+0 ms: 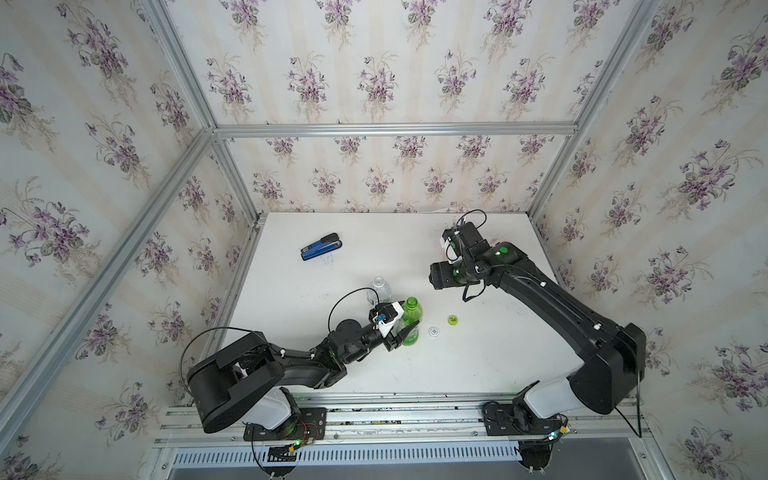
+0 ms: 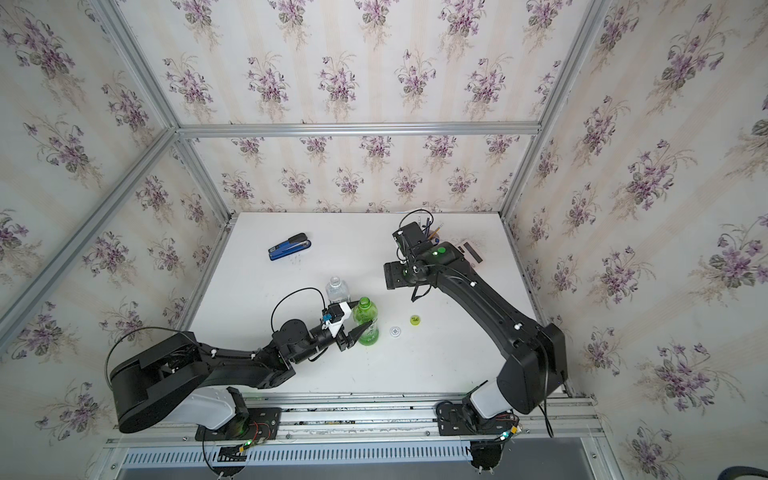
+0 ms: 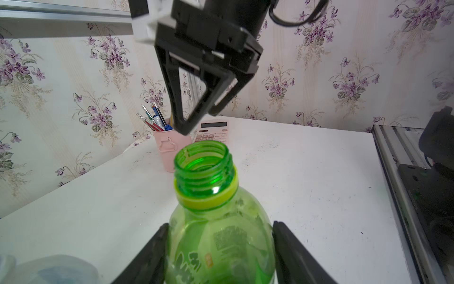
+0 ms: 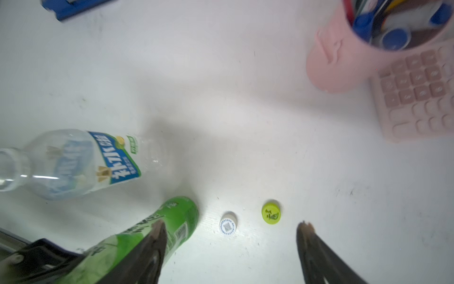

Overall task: Screw on the bottle caps
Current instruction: Move the plastic bottle to the center of the board, then screw the bottle cap onto the plastic bottle.

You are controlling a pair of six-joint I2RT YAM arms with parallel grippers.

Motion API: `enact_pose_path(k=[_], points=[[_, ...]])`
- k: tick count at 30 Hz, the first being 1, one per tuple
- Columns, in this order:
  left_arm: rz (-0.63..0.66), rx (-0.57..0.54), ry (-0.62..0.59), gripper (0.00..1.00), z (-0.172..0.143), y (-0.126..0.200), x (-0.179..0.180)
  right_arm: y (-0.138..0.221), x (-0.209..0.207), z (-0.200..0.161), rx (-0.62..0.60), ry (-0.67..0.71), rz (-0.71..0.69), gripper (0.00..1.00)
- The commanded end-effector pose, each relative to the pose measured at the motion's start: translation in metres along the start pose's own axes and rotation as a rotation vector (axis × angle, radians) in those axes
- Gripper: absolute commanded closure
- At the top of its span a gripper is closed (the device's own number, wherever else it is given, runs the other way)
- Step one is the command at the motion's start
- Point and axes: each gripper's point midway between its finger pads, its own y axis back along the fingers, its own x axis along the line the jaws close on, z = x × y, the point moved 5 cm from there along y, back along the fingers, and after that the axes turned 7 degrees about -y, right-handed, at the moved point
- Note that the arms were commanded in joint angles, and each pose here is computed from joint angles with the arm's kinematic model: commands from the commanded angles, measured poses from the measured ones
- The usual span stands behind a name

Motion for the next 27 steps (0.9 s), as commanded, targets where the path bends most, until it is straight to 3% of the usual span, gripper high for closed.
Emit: enact_pose_path(k=[1,6,14,18,27], points=[[-0.014,0.038,0.007,0.35,-0.009,0.0,-0.002,-0.022,-0.016,-0.02,0.134,-0.036,-0.073,0.2],[-0.017,0.035,0.011,0.35,-0.008,0.0,-0.003,-0.06,-0.043,-0.028,0.23,-0.099,-0.112,0.27],[-0.016,0.042,0.009,0.35,-0.009,-0.002,-0.003,-0.1,-0.065,-0.047,0.341,-0.17,-0.053,0.39],[-0.018,0.041,0.008,0.35,-0.008,-0.002,-0.002,-0.113,-0.074,-0.055,0.385,-0.162,-0.117,0.44],[-0.021,0.053,0.009,0.35,-0.011,-0.005,-0.003,-0.121,-0.077,-0.065,0.422,-0.155,-0.122,0.51]])
